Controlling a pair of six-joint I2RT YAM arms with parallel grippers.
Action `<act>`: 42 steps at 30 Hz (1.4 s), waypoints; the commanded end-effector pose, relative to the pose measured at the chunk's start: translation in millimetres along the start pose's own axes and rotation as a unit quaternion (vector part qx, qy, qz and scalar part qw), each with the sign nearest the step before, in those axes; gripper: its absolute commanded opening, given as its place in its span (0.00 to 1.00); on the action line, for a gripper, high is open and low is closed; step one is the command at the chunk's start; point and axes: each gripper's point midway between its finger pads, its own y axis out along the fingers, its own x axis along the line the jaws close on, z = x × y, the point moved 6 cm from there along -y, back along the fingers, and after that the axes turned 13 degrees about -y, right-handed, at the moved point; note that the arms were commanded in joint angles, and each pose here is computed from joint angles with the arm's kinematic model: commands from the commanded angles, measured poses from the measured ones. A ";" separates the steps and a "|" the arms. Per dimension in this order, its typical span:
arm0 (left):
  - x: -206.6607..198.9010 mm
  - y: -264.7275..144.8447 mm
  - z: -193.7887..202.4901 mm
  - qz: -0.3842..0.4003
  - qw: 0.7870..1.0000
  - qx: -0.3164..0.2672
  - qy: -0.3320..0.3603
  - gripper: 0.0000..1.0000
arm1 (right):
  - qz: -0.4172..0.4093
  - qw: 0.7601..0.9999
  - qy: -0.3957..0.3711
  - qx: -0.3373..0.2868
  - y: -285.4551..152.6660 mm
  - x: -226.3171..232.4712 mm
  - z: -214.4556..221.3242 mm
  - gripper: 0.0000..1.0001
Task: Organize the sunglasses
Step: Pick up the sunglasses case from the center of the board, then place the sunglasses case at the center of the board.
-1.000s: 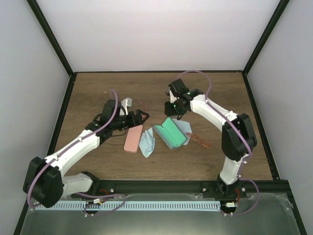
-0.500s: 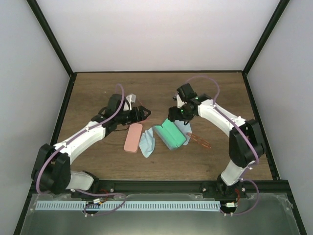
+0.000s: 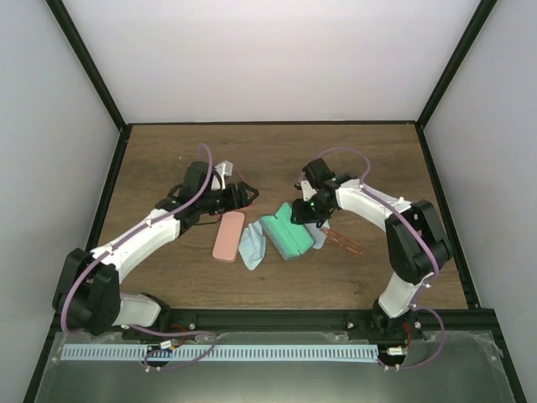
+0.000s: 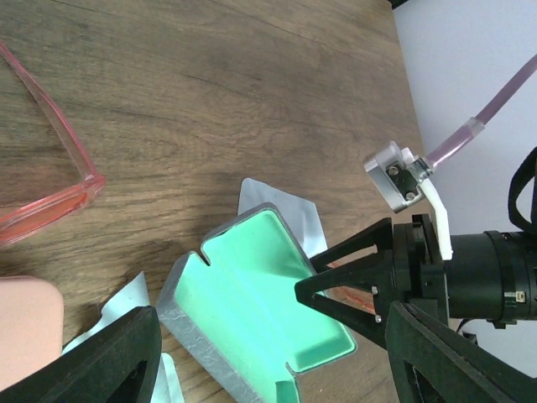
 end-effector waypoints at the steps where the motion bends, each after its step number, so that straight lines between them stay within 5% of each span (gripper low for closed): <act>1: -0.7 -7.8 -0.5 0.004 1.000 -0.015 0.003 0.75 | 0.004 1.000 -0.014 -0.004 3.2 0.0 -9.8 0.42; 4: 0.8 -8.6 1.1 0.002 1.000 -0.014 0.001 0.75 | 0.017 1.000 -0.016 0.013 11.9 -5.8 -7.0 0.38; 7: 1.3 -9.5 1.8 0.001 1.000 -0.014 0.000 0.75 | 0.021 0.999 -0.016 0.020 15.6 -7.9 -3.6 0.18; 10: 1.0 -9.8 1.2 -0.001 1.000 -0.015 0.002 0.75 | 0.027 0.999 -0.018 0.005 5.8 -6.0 -10.9 0.13; 19: -0.4 -9.0 -0.6 -0.001 1.000 -0.014 0.003 0.75 | 0.036 0.996 -0.036 -0.073 -46.1 10.0 -78.7 0.12; 34: 0.5 -20.3 4.1 -0.023 0.999 -0.007 0.029 0.75 | 0.076 0.996 -0.014 -0.049 27.8 -37.4 -139.3 0.15; 36: -1.7 -23.3 3.8 -0.023 0.999 -0.009 0.035 0.75 | 0.075 0.996 -0.015 -0.054 27.4 -36.9 -147.2 0.20; 40: -3.8 -24.2 4.5 -0.020 0.999 -0.003 0.040 0.76 | 0.084 0.994 -0.016 -0.072 11.8 -34.4 -154.4 0.57; 42: -5.7 -22.8 4.4 -0.014 0.999 0.000 0.042 0.76 | 0.095 0.992 -0.012 -0.078 -1.2 -33.2 -149.8 0.58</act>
